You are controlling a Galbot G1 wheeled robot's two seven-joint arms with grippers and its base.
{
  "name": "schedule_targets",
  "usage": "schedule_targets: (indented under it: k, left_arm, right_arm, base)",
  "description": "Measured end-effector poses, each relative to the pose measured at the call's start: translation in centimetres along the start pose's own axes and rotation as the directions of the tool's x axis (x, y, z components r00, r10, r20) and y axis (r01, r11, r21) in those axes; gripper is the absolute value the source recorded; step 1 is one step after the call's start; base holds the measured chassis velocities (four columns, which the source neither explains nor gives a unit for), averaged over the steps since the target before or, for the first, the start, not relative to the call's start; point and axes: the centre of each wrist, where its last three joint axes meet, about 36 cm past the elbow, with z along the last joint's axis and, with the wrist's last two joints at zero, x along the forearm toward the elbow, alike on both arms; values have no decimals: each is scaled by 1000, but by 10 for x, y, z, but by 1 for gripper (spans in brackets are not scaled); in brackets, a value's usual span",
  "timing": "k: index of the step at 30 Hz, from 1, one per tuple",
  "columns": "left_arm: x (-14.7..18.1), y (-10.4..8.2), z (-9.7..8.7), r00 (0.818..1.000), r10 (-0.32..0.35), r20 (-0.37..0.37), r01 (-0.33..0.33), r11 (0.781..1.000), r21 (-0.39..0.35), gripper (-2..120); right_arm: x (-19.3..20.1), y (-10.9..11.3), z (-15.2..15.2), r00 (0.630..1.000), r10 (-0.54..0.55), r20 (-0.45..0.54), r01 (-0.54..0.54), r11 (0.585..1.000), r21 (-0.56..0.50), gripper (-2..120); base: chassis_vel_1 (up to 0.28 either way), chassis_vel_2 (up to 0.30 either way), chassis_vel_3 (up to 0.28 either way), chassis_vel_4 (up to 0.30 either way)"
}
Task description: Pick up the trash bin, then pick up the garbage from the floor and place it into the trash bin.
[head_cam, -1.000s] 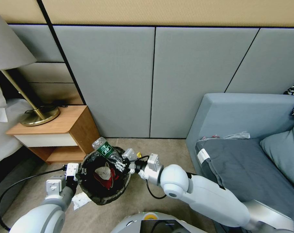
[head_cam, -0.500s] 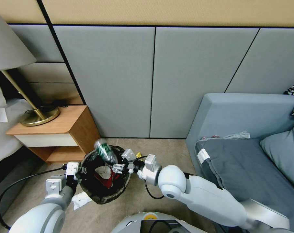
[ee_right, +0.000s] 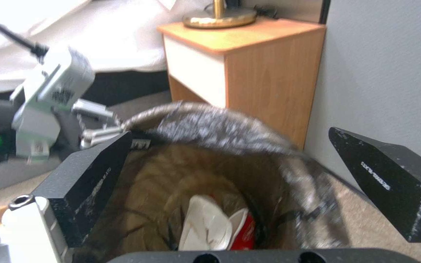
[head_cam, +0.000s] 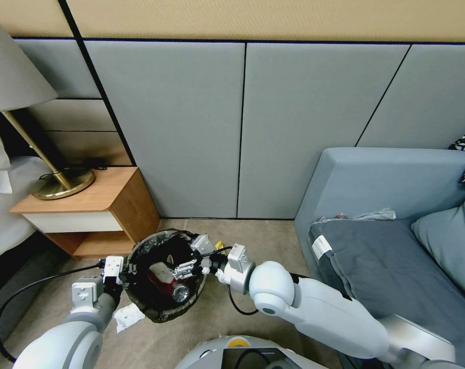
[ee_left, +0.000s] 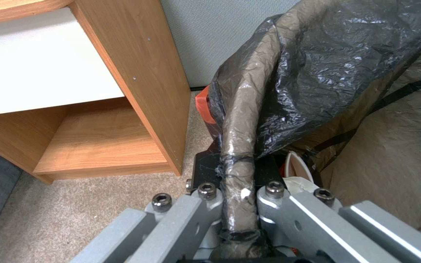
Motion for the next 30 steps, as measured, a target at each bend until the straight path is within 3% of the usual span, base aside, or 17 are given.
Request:
schedule_targets:
  k: [10, 18, 26, 30]
  left_arm:
    - [0, 0, 0, 1000, -1, -1, 1, 1000, -1, 1]
    - [0, 0, 0, 1000, 0, -1, 0, 1000, 0, 1]
    - [0, 0, 1, 1000, 0, -3, 0, 1000, -1, 1]
    - [0, 0, 1, 1000, -1, -2, 1, 1000, -1, 1]
  right_arm:
    - [5, -13, -18, 997, 40, 69, -39, 999, -16, 100]
    - [19, -44, -52, 977, 128, 168, -128, 992, -8, 100]
    - [14, -75, -50, 957, 241, 164, -242, 970, -15, 100]
    - [7, -90, -35, 940, 316, 130, -316, 948, -17, 100]
  base:
    - [0, 0, 0, 0]
    - [0, 0, 0, 0]
    - [0, 0, 0, 0]
    - [0, 0, 0, 0]
